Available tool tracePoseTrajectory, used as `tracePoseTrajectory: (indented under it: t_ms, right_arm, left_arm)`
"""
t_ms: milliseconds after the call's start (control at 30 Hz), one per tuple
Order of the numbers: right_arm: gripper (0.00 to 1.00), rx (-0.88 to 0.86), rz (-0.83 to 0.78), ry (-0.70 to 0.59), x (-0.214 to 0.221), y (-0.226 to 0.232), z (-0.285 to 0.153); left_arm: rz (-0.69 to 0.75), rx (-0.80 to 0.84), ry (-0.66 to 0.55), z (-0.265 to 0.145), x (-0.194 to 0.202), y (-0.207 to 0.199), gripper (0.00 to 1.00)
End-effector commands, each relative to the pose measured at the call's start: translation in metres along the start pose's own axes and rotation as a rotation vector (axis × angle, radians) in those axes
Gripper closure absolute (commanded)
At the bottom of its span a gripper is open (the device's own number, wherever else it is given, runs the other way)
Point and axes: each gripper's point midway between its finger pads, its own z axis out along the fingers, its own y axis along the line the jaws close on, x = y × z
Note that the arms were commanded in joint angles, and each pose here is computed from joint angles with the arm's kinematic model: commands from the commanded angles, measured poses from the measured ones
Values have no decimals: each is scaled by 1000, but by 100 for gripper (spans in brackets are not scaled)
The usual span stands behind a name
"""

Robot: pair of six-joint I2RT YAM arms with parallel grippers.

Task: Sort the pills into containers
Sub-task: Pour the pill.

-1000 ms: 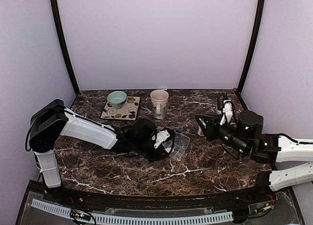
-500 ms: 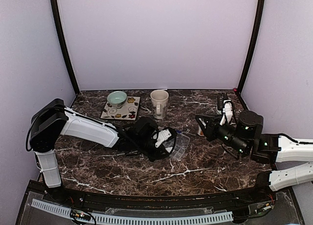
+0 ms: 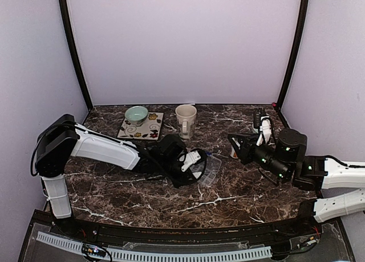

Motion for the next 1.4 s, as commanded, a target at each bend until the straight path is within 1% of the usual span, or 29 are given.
tracePoseTrajectory:
  t_ms: [0,1367]
  right_arm:
    - [100,-3,22,-21,-5,-1,-1]
    - [100,-1,31,-12,-1,-3,-1]
  left_arm:
    - [20,-1,13,-3,-5,-1,100]
    - [41,-4,102,-3,-4,-2,100]
